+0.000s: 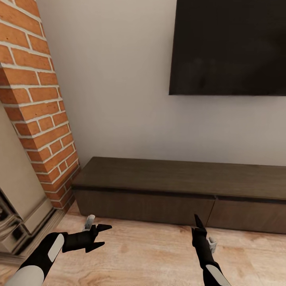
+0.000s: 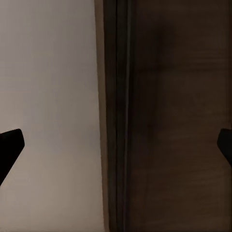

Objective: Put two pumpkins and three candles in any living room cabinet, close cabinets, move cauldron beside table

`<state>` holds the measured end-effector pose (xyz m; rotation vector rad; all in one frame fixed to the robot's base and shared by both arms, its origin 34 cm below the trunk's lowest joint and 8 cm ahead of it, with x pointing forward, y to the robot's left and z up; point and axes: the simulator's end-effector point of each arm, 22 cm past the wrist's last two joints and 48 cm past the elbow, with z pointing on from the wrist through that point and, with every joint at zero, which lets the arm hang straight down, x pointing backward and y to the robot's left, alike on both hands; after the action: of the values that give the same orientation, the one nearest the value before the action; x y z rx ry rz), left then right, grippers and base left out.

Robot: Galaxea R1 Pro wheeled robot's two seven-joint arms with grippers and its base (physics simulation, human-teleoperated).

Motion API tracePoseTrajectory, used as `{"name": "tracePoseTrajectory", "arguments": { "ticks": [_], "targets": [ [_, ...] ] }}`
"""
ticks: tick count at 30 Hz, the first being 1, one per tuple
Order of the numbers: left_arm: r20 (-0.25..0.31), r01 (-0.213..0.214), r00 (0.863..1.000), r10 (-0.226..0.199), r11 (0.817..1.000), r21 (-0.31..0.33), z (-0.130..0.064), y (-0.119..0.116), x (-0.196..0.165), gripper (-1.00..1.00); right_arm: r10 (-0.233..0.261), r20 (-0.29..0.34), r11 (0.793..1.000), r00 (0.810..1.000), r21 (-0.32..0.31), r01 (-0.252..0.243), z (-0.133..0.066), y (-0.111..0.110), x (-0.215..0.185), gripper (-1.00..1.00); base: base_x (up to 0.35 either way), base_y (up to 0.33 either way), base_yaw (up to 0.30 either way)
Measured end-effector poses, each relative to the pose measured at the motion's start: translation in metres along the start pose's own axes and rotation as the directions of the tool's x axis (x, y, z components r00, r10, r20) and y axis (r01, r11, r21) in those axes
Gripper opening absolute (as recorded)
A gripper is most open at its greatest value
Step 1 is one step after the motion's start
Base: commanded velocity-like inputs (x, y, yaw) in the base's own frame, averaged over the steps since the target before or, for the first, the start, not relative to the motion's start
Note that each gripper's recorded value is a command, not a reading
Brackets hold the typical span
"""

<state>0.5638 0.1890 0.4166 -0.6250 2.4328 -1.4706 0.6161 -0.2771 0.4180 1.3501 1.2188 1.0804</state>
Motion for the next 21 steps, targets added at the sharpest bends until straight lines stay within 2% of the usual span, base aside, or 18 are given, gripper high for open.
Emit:
{"name": "tracePoseTrajectory", "arguments": {
  "ticks": [5,14,21],
  "targets": [
    [0.0,0.0,1.0,0.0,1.0,0.0,0.004,0.011,0.003,1.0,-0.001,0.0,1.0,1.0,-0.004,0.001,-0.002,-0.011,-0.001,1.0,0.0,0.0,0.0],
    [-0.016,0.028,0.999,-0.028,0.999,-0.021,0.012,0.028,0.007,1.0,-0.004,0.0,1.0,1.0,0.031,0.004,-0.003,-0.031,-0.001,1.0,0.0,0.0,0.0],
    [-0.016,0.028,0.999,-0.028,0.999,-0.021,0.013,0.028,0.007,1.0,-0.005,0.0,1.0,1.0,0.03,0.005,-0.003,-0.031,-0.001,1.0,0.0,0.0,0.0]
  ]
}}
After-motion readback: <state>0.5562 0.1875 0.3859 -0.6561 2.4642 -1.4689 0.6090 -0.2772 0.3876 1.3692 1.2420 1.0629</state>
